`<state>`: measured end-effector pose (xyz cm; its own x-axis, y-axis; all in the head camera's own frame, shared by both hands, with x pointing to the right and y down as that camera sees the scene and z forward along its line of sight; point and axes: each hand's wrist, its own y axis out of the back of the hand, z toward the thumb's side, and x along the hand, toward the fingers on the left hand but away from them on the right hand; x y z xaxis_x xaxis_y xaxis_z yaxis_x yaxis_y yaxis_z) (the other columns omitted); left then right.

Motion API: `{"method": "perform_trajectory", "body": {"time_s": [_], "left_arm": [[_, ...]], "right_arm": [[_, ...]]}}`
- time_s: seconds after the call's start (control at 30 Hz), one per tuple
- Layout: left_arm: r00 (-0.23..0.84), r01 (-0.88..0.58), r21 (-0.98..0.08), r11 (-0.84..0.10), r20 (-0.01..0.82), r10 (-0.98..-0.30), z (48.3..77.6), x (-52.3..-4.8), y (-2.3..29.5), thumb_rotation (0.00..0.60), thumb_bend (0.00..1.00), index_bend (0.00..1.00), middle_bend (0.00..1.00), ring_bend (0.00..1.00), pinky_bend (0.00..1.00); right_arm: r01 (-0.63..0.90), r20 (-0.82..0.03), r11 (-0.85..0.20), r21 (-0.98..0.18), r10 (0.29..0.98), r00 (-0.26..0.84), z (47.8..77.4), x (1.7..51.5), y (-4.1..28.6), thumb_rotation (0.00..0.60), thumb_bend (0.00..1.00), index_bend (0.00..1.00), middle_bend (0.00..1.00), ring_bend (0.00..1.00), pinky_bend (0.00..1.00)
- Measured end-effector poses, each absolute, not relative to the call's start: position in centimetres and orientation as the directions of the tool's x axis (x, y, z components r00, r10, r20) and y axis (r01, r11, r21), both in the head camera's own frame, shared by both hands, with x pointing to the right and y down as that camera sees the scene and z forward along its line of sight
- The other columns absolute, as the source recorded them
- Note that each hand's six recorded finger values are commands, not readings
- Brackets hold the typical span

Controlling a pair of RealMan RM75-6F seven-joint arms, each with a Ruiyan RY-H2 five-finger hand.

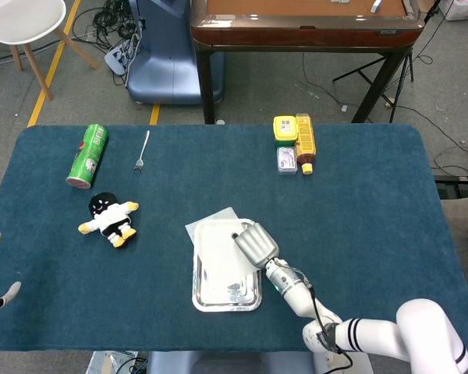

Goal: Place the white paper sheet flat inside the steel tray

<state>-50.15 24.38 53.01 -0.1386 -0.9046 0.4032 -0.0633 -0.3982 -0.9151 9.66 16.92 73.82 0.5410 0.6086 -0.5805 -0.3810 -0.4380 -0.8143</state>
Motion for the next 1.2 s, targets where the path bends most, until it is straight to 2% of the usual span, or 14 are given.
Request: {"method": "perform_trajectory", "body": {"time_s": [0.33,1.2], "left_arm": [[-0.146,-0.055,-0.909,-0.412,0.416,-0.898,53.1,-50.2,24.5,0.6,0.22,0.09,0.0,0.0,0.21],[-0.147,-0.053,-0.907,-0.419,0.422,-0.895,53.1,-50.1,24.5,0.6,0.22,0.11,0.0,0.0,0.21]], "right_arm": [[-0.391,-0.607,-0.464,-0.795,0.609,0.512,73.9,9.9,17.2,0.6,1.0,0.41,1.0,1.0,1.0],[-0.348,-0.659,-0.56,-0.752,0.627,0.415,73.4,9.3,18.1,0.6,1.0,0.41,1.0,1.0,1.0]]}}
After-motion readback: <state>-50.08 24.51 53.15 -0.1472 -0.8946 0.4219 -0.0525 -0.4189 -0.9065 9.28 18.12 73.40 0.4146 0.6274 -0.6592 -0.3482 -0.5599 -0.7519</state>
